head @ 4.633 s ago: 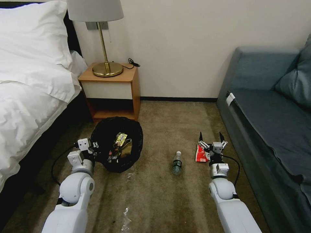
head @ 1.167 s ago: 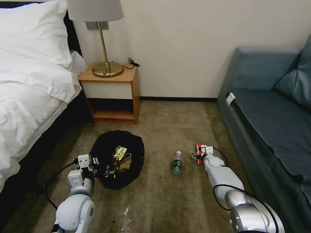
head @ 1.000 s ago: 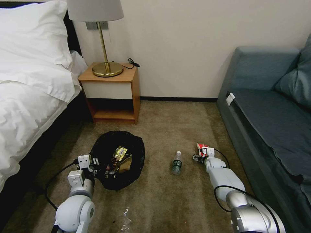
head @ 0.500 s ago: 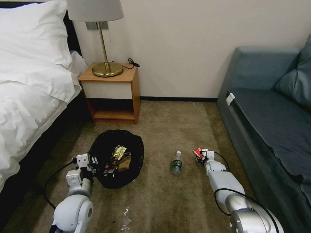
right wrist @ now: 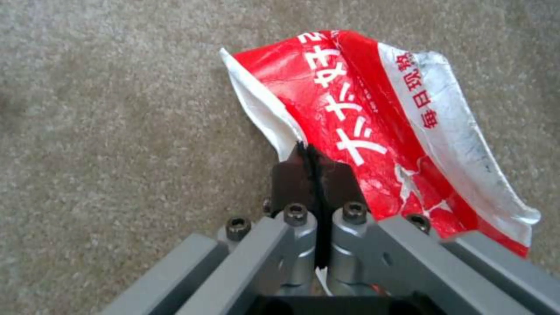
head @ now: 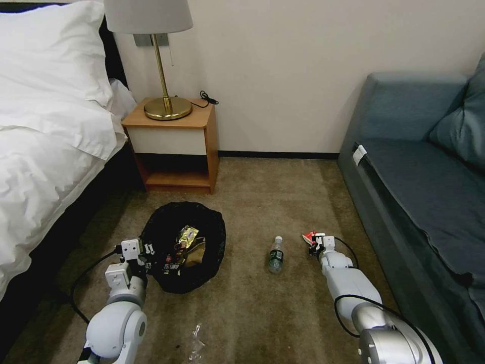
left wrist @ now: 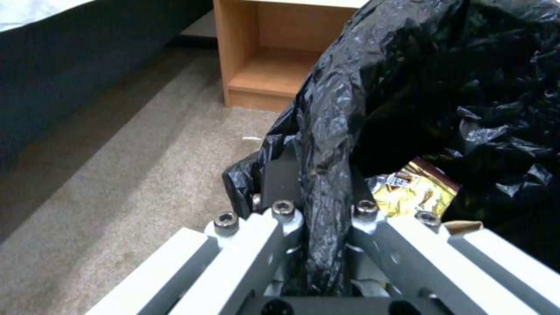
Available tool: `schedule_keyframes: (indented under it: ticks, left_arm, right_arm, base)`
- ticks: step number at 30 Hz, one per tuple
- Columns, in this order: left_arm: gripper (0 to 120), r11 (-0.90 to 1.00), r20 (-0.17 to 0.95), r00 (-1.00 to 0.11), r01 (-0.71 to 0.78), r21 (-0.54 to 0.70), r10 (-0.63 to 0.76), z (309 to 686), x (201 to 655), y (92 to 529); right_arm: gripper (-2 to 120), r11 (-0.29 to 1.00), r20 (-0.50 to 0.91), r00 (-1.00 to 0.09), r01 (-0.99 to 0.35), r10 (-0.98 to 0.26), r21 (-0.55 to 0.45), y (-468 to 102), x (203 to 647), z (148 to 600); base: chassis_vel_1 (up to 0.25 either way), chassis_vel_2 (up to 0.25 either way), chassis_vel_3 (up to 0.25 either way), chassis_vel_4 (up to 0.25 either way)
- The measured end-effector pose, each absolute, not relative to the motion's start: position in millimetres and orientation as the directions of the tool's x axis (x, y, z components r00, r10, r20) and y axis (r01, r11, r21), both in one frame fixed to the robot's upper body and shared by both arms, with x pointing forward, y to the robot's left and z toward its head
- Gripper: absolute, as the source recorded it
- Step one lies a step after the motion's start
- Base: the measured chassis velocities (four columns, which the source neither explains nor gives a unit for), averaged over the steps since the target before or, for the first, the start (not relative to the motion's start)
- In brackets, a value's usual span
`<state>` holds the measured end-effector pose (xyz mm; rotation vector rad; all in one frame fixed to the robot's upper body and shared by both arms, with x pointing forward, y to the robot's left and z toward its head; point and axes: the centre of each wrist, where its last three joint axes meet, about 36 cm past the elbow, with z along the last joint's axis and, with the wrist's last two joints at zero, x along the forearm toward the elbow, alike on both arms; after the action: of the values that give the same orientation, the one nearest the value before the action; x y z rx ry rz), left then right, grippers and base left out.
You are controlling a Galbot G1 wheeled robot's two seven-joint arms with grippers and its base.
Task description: Pick up the trash bin, then pick up the garbage on the floor and place it into the trash bin.
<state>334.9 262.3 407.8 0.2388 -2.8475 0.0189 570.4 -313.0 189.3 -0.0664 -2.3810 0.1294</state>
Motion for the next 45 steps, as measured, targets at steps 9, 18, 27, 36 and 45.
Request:
schedule_keyframes:
  ticks: [9,18,27,36,45]
  left_arm:
    - [2,0.986,0.28,-0.946,-0.166,0.008,-0.161,406.7,338.0,261.8]
    - [2,0.986,0.279,-0.946,-0.166,0.01,-0.162,406.0,340.8,263.6]
    - [2,0.986,0.282,-0.946,-0.168,0.004,-0.162,403.4,346.0,263.9]
    - [2,0.986,0.281,-0.946,-0.168,-0.001,-0.161,401.2,352.4,264.2]
    - [2,0.986,0.282,-0.947,-0.165,-0.021,-0.152,394.6,364.1,257.1]
  right_arm:
    - [0,0.993,0.651,-0.754,0.009,0.085,-0.119,-309.9,568.9,191.7]
    - [0,0.992,0.609,-0.789,0.003,0.081,-0.129,-298.7,567.9,195.8]
    - [0,0.99,0.557,-0.827,-0.008,0.073,-0.142,-288.3,566.1,207.5]
    - [0,0.987,0.504,-0.86,-0.004,0.078,-0.159,-280.3,560.5,217.3]
    - [0,0.987,0.452,-0.888,0.013,0.085,-0.161,-278.7,553.4,223.0]
  base:
    - [0.0,0.0,0.0,0.0]
    - [0.0,0.0,0.0,0.0]
    - [0.0,0.0,0.0,0.0]
    - [0.0,0.0,0.0,0.0]
    - [0.0,0.0,0.0,0.0]
